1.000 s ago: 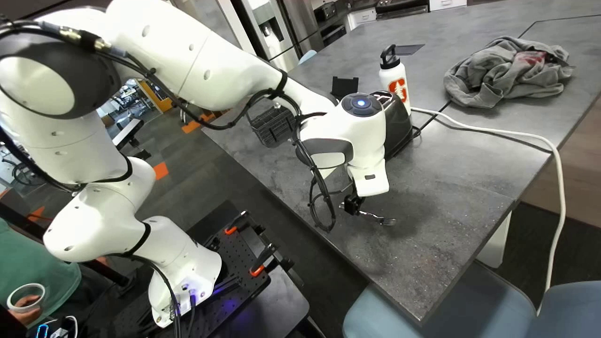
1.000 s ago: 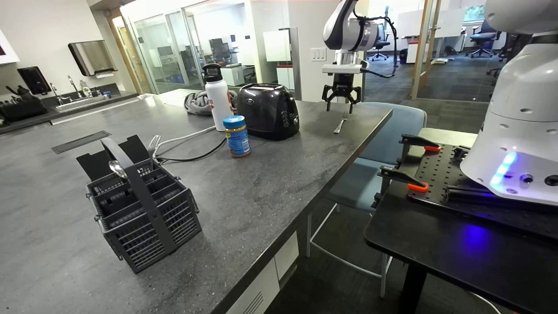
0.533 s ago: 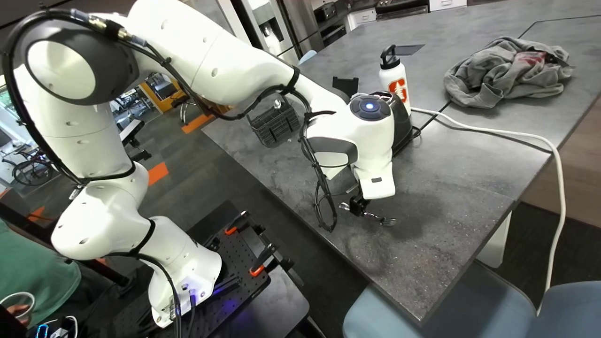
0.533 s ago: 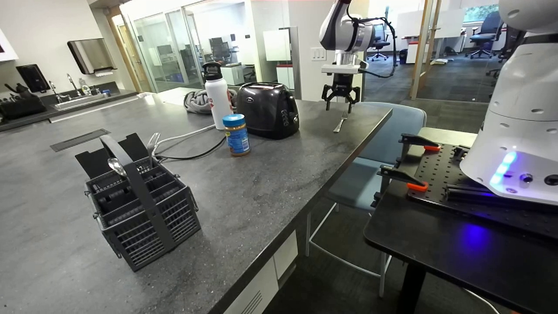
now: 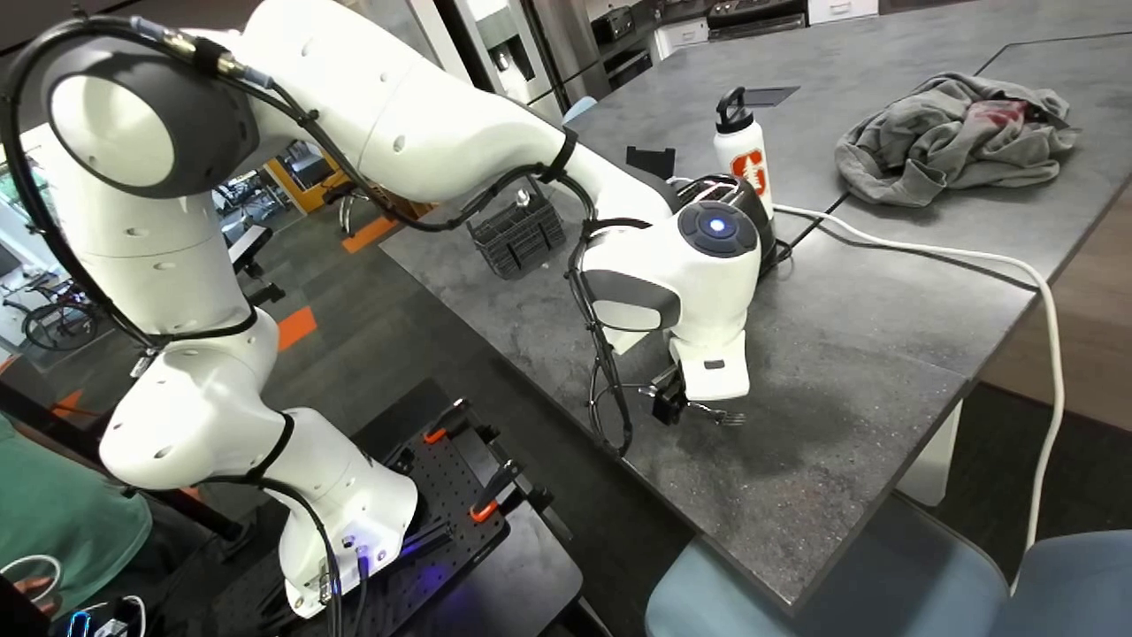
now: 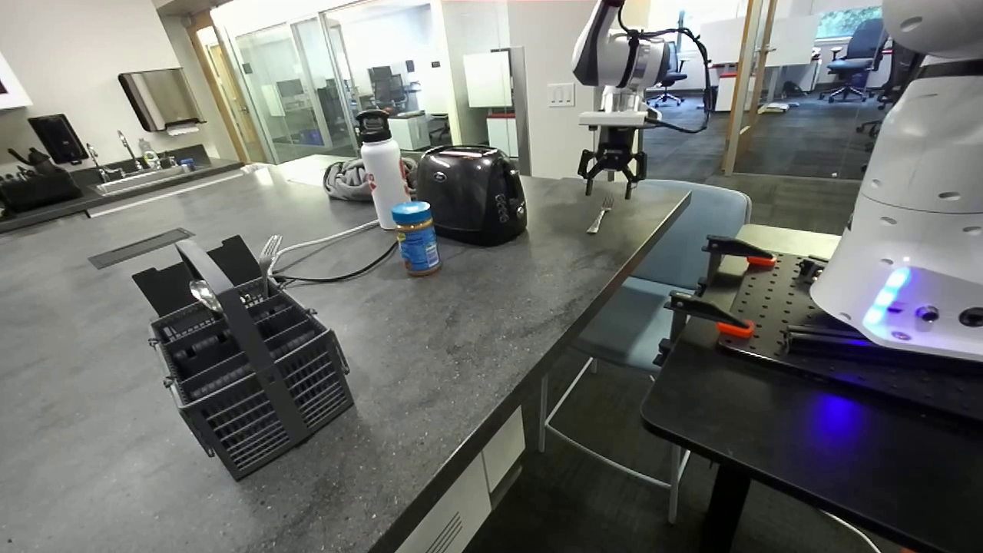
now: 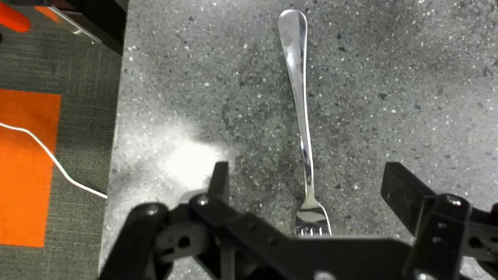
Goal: Put the silver spoon in the grey cutlery box then put the silver fork in the grey cutlery box
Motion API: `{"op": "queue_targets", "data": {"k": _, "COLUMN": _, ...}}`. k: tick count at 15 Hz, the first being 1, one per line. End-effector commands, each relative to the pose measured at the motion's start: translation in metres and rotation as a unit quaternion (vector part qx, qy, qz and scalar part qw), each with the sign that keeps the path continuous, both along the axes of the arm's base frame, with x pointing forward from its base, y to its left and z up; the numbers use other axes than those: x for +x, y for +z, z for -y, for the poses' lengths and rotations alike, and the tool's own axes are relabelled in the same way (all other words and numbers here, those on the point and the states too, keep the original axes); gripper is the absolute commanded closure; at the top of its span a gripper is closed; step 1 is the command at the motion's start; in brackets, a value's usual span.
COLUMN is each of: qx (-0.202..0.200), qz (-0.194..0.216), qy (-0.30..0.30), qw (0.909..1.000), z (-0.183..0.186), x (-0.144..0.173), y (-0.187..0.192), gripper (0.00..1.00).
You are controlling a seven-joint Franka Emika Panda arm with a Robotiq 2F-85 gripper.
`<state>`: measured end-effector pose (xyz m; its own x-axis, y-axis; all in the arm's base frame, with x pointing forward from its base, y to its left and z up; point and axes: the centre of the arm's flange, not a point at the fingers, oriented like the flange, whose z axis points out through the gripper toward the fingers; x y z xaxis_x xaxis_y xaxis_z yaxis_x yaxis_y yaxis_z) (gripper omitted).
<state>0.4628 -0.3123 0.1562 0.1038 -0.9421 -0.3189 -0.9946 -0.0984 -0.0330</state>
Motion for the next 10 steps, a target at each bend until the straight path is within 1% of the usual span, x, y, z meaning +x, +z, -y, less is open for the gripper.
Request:
{"op": "queue_targets", "data": {"k": 1, "qx": 0.020, "qz": 0.020, "qy": 0.009, "qw": 0.9995, "z": -0.002, "x": 0.004, "y": -0.005, "gripper": 0.00}}
{"op": "queue_targets", "data": {"k": 3, "qx": 0.024, "qz": 0.033, "qy": 0.010, "qw": 0.9991, "z": -0.006, "x": 0.005, "y": -0.009, "gripper": 0.00}}
{"op": "queue_targets", "data": {"k": 10, "qx": 0.029, "qz": 0.036, "qy": 0.006, "qw": 0.9989, "z": -0.012, "x": 0.006, "y": -0.018, "gripper": 0.00}}
